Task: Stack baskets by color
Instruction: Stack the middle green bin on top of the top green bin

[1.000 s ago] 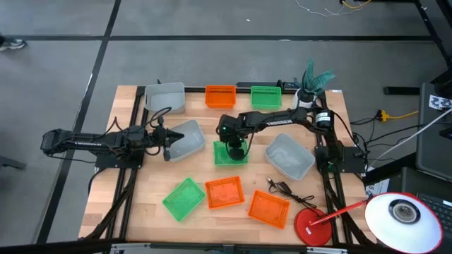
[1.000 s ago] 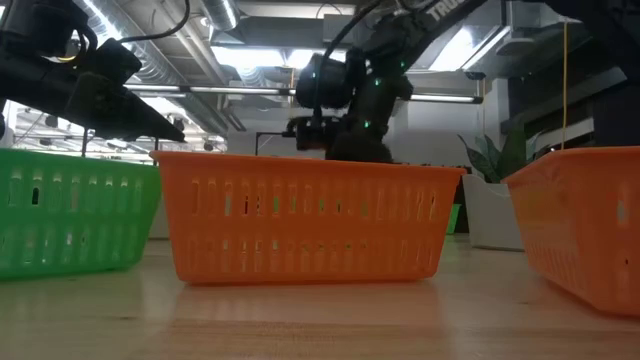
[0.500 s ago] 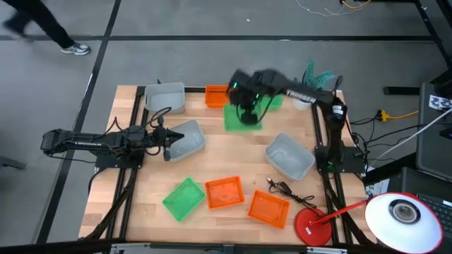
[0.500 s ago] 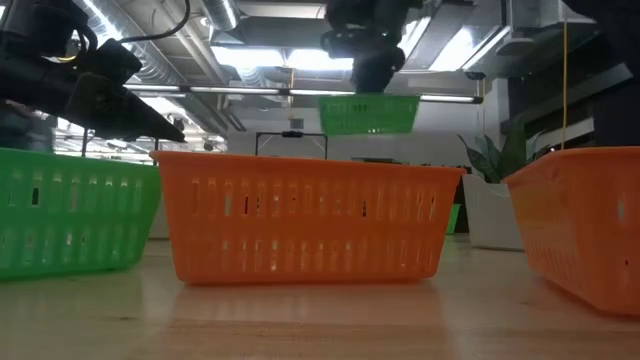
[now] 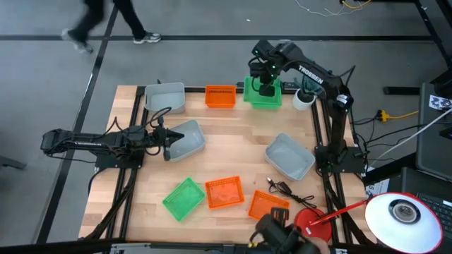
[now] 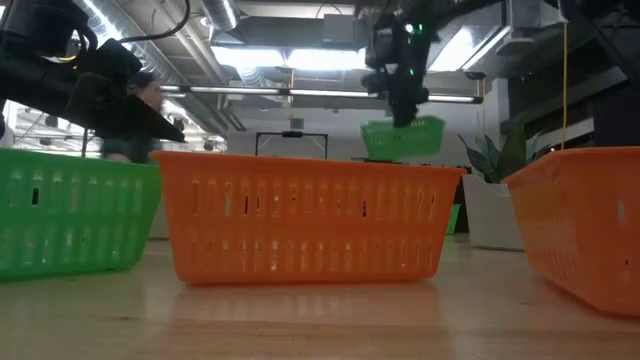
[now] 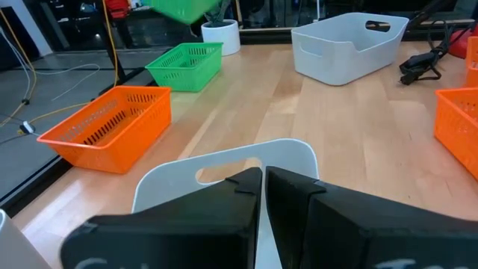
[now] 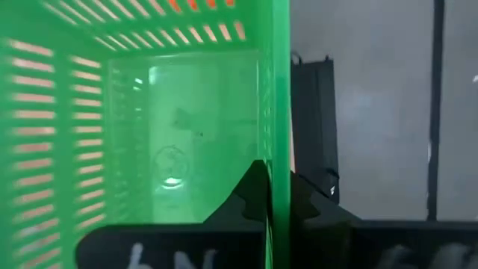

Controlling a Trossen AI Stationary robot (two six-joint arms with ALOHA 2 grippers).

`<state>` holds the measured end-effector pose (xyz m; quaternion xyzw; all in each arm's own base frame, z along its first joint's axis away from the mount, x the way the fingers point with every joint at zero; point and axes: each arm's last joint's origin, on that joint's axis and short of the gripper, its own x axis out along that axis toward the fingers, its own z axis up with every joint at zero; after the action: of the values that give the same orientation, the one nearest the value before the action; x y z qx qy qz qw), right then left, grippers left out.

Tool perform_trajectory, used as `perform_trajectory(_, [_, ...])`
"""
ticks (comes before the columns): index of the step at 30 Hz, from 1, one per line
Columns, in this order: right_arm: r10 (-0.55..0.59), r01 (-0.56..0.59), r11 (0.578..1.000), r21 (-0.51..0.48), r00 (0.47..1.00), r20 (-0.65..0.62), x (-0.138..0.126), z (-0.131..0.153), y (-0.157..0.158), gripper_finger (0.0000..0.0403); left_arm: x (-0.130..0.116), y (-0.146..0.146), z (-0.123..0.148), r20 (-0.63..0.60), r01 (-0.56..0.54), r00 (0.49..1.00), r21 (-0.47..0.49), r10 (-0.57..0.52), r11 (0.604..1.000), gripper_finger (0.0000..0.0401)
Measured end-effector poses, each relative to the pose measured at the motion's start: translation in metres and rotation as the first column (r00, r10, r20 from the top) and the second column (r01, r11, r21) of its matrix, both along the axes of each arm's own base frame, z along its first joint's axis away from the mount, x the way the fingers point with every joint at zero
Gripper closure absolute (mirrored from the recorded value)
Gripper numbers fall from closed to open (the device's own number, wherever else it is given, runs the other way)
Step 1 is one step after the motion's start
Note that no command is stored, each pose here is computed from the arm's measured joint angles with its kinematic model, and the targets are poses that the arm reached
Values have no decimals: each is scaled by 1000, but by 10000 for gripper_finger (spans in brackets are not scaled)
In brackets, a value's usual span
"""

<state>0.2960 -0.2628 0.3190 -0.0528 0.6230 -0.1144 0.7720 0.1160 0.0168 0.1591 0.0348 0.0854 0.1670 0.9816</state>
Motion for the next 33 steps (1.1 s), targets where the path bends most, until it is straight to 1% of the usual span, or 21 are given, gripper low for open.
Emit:
perform_trajectory(3, [-15, 16, 1000, 16, 999, -29, -9, -25, -13, 403, 0, 0, 0, 0, -5, 1000, 1, 5, 1000, 387])
perform_trajectory(6, [-16, 16, 1000, -4, 1000, -22, -13, -47, -24, 403, 0, 0, 0, -1, -11, 1000, 3, 11, 1000, 387])
perform_trajectory(8, [-5, 4, 999, -47, 1000, -20, -14, -57, -30, 403, 0, 0, 0, -1, -11, 1000, 4, 11, 1000, 387])
perform_trajectory(11, [16, -23, 992, -120, 998, -62, -17, -68, -37, 403, 0, 0, 0, -1, -12, 1000, 4, 12, 1000, 387])
perform_trajectory(12, [23, -31, 992, -126, 997, -69, -18, -71, -38, 403, 0, 0, 0, -1, -12, 1000, 4, 12, 1000, 387])
perform_trajectory(14, [33, -42, 993, -111, 996, -77, -21, -75, -38, 403, 0, 0, 0, -1, -11, 1000, 4, 11, 1000, 387])
perform_trajectory(18, [14, -22, 995, -96, 997, -82, -26, -79, -41, 403, 0, 1, 0, -1, -18, 1000, 5, 18, 1000, 387])
perform_trajectory(23, [16, -17, 998, -55, 1000, -27, -27, -79, -42, 400, 0, 1, 0, -1, -19, 1000, 5, 19, 1000, 387])
perform_trajectory(28, [19, -20, 999, -46, 1000, -22, -27, -79, -41, 378, 0, 1, 0, 0, -19, 1000, 5, 19, 1000, 387])
perform_trajectory(33, [20, -21, 999, -41, 999, -26, -27, -80, -41, 347, 0, 1, 0, 0, -19, 1000, 3, 19, 1000, 387])
